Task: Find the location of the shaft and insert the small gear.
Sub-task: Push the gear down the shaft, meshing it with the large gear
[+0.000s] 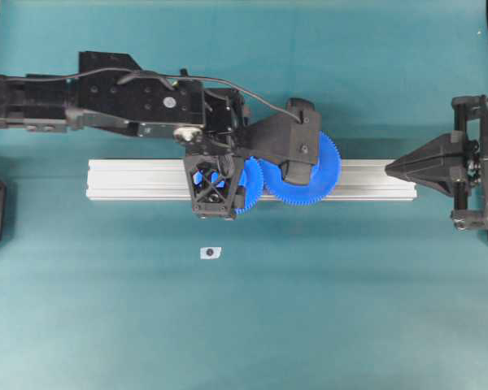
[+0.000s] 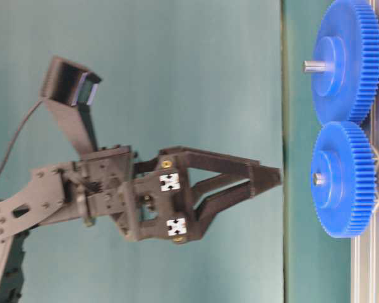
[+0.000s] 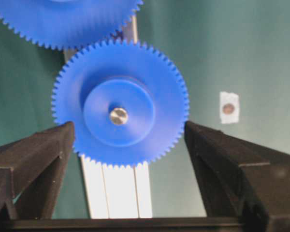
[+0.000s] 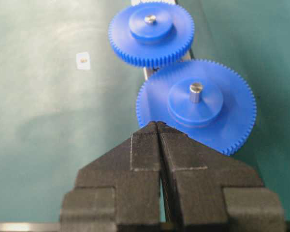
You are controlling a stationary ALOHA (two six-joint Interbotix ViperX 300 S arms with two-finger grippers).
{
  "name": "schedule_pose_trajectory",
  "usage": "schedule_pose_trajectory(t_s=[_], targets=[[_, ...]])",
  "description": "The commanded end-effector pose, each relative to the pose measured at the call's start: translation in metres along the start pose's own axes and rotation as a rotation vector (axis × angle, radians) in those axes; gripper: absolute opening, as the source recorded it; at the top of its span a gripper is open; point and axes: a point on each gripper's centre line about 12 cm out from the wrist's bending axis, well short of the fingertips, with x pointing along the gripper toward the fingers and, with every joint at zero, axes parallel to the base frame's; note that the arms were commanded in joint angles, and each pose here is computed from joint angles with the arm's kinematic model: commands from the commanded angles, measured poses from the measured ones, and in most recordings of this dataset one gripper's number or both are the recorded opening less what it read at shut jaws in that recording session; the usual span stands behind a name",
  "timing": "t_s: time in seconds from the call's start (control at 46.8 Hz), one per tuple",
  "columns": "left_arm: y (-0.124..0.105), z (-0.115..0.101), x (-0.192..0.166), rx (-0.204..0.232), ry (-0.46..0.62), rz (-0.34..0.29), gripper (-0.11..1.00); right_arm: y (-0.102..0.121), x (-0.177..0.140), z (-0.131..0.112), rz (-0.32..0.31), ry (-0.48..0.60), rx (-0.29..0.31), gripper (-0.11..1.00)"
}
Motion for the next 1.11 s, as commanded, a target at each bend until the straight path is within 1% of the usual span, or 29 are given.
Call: schedule_pose_trajectory(t_s=[0.0,0.192,1.089], targets=[[-0.001,0.005,-0.026,0.003,-0.064,0.01,0.88,0.0,0.001,0.004,-0.001,-0.014,0.023,0.0],[-0.001,0.005,-0.03,0.006,-0.073,0.012,0.88,0.0,0.001,0.002,-0.001,-0.01,0.041,0.0],[-0.004,0.003,-0.038,0.007,-0.072,0.01,0.88,0.0,-0.001,0.003,-0.001,-0.016,0.041,0.0]])
